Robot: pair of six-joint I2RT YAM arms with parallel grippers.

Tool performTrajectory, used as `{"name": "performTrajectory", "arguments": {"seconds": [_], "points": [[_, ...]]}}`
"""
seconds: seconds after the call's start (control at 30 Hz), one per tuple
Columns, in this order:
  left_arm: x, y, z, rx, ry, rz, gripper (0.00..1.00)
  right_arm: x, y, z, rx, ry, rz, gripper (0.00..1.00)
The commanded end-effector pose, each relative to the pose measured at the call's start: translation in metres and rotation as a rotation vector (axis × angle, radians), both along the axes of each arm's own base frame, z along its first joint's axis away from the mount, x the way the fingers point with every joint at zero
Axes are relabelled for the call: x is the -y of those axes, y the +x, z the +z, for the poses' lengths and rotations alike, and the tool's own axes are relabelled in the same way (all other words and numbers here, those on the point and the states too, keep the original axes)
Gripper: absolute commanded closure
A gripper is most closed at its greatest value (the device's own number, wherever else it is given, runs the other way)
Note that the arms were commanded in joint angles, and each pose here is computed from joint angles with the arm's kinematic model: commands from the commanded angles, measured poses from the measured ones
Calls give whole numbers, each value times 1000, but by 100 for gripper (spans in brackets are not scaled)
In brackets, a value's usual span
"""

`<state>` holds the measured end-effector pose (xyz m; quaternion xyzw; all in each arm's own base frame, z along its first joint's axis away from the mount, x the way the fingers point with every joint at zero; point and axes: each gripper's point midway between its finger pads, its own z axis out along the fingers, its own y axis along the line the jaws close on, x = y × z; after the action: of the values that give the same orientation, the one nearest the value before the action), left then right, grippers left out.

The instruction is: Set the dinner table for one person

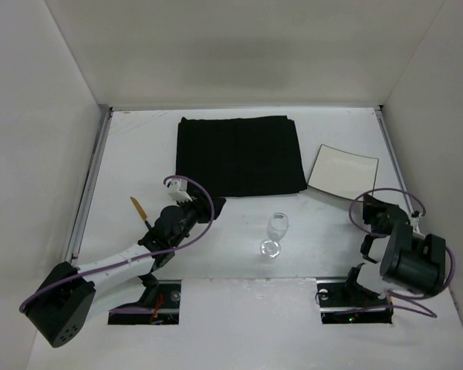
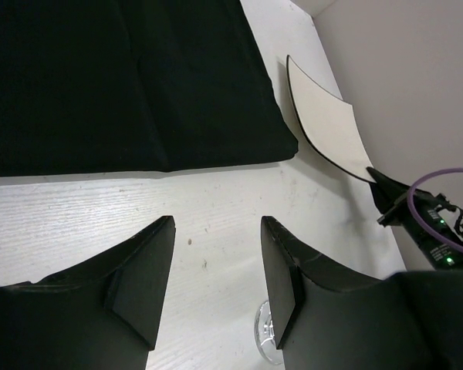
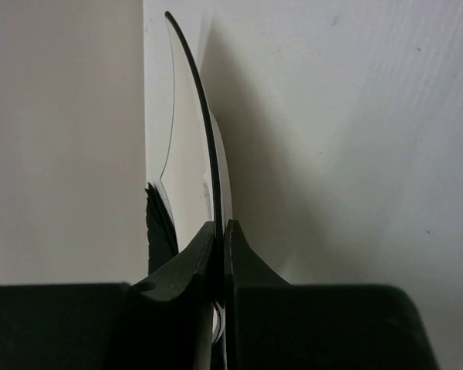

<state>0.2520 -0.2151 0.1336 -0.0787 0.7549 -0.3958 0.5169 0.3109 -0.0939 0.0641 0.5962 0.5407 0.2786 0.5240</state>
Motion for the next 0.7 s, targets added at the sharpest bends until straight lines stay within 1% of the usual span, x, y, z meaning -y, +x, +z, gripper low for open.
{"name": "performTrajectory", "arguments": {"seconds": [0.0,0.1,0.2,0.33,0.5,0.67], "points": [[0,3,12,45,-27,0,54,9,14,123,396,-47,-26,100],[-2,4,11,44,-26,6,54,7,8,168,475,-92,-38,100],[-4,6,9,39,-22,12,54,5,-3,210,523,-149,-52,100],[-4,6,9,39,-22,15,54,-11,-7,254,562,-210,3,100],[-11,8,13,51,-31,34,54,-48,21,265,560,-182,144,100],[-17,10,13,54,-32,52,54,-96,48,270,605,-111,279,100]]}}
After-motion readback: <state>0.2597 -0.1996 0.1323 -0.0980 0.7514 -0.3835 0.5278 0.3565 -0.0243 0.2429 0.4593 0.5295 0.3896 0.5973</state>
